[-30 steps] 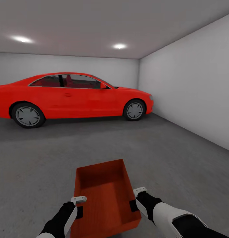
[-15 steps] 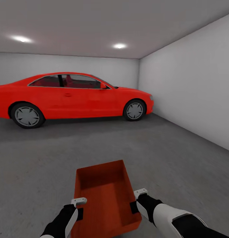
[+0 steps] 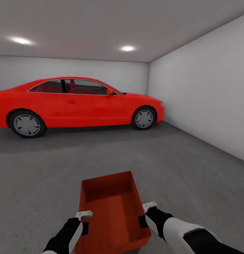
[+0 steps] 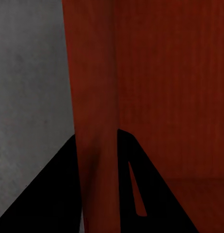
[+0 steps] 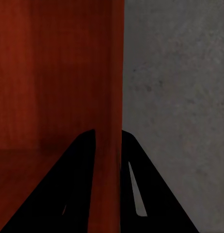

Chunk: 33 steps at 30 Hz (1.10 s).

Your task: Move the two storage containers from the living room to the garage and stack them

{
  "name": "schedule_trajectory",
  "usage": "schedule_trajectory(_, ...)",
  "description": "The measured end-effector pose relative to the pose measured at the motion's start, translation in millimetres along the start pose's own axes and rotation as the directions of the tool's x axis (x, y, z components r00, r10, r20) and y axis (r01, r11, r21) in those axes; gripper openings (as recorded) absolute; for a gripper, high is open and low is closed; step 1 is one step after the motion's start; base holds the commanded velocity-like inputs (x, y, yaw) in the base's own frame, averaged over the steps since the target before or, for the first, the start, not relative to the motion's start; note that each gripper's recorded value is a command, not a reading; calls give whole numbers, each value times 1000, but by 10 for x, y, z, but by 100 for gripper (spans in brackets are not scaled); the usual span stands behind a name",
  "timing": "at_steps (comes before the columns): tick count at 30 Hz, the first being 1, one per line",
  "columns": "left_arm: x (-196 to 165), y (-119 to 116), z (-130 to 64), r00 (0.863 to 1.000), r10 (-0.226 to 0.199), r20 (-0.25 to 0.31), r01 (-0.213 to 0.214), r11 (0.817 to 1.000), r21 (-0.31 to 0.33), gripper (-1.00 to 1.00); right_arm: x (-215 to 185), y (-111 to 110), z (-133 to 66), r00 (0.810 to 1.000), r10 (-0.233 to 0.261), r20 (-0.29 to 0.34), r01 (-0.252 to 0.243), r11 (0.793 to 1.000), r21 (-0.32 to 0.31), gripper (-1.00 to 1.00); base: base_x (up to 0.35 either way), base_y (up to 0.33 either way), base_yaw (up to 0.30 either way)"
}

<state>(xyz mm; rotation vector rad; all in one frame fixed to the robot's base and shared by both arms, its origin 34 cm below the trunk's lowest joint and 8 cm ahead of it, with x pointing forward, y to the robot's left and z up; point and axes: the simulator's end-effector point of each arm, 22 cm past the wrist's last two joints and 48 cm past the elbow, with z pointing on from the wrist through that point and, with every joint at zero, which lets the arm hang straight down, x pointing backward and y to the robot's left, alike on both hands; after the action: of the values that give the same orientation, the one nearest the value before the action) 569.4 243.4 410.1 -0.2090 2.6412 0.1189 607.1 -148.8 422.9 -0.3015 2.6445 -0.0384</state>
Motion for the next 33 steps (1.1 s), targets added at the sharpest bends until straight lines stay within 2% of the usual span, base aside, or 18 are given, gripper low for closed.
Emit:
schedule_trajectory(4, 11, 2, 1, 1000, 2, -4, -2, 1000, -3, -100, 19, 3, 3, 1000, 1, -4, -1, 1000, -1, -100, 279, 86, 0)
schedule_trajectory(17, -31, 12, -18, 1000, -5, 2, 5, 1000, -8, -100, -24, 6, -7, 1000, 2, 4, -2, 1000, -1, -100, 100, 5, 0)
schedule_trajectory(33, -51, 9, -15, 1000, -2, 9, 2, 1000, -2, -100, -52, 3, -7, 1000, 1, 10, -1, 1000, -1, -100, 10, 0, 0)
